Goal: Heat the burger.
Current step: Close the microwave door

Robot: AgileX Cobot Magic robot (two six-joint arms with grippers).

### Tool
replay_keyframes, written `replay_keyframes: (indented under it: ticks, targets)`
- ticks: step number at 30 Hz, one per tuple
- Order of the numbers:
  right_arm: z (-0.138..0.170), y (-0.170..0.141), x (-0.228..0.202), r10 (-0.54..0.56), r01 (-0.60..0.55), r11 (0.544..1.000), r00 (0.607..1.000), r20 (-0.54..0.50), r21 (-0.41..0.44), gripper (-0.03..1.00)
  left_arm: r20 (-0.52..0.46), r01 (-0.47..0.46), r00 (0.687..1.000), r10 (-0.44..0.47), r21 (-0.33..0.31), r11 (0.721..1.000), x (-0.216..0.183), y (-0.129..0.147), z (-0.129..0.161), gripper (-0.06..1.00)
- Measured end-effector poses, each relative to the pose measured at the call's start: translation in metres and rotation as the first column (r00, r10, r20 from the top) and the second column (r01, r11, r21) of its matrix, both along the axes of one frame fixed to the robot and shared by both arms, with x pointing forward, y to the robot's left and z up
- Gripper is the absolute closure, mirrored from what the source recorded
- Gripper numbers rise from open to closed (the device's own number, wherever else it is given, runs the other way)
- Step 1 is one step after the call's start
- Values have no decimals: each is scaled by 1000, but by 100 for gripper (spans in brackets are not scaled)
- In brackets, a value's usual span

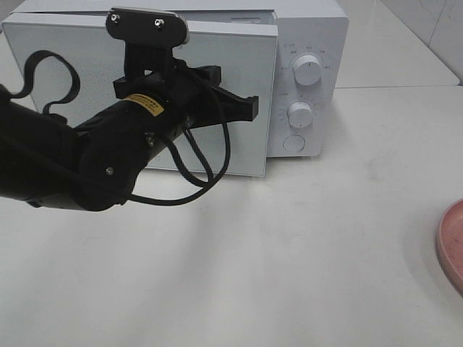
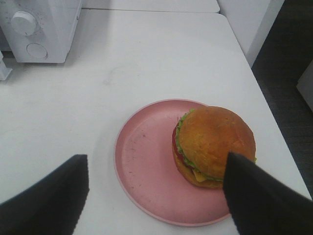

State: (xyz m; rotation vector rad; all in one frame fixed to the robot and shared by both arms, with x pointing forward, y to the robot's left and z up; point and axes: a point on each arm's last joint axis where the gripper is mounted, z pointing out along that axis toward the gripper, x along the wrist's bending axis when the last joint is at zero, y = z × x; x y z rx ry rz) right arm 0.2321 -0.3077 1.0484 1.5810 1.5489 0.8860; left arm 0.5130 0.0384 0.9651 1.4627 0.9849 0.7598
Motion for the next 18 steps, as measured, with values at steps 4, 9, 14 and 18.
replay_keyframes:
  ticks: [4,9,14,18]
  targets:
    - [0,0,0,0,0,1000,1000,0,0,21,-12,11,1000,-11,3,1000,9,-12,-2,94]
    - [0,0,0,0,0,1000,1000,0,0,21,-13,4,1000,-4,9,1000,16,-19,-5,94]
    - [0,0,0,0,0,1000,1000,0,0,21,-18,-13,1000,13,18,1000,20,-22,-8,94]
    - [0,0,0,0,0,1000,1000,0,0,21,-22,-50,998,51,27,998,27,-23,-10,94]
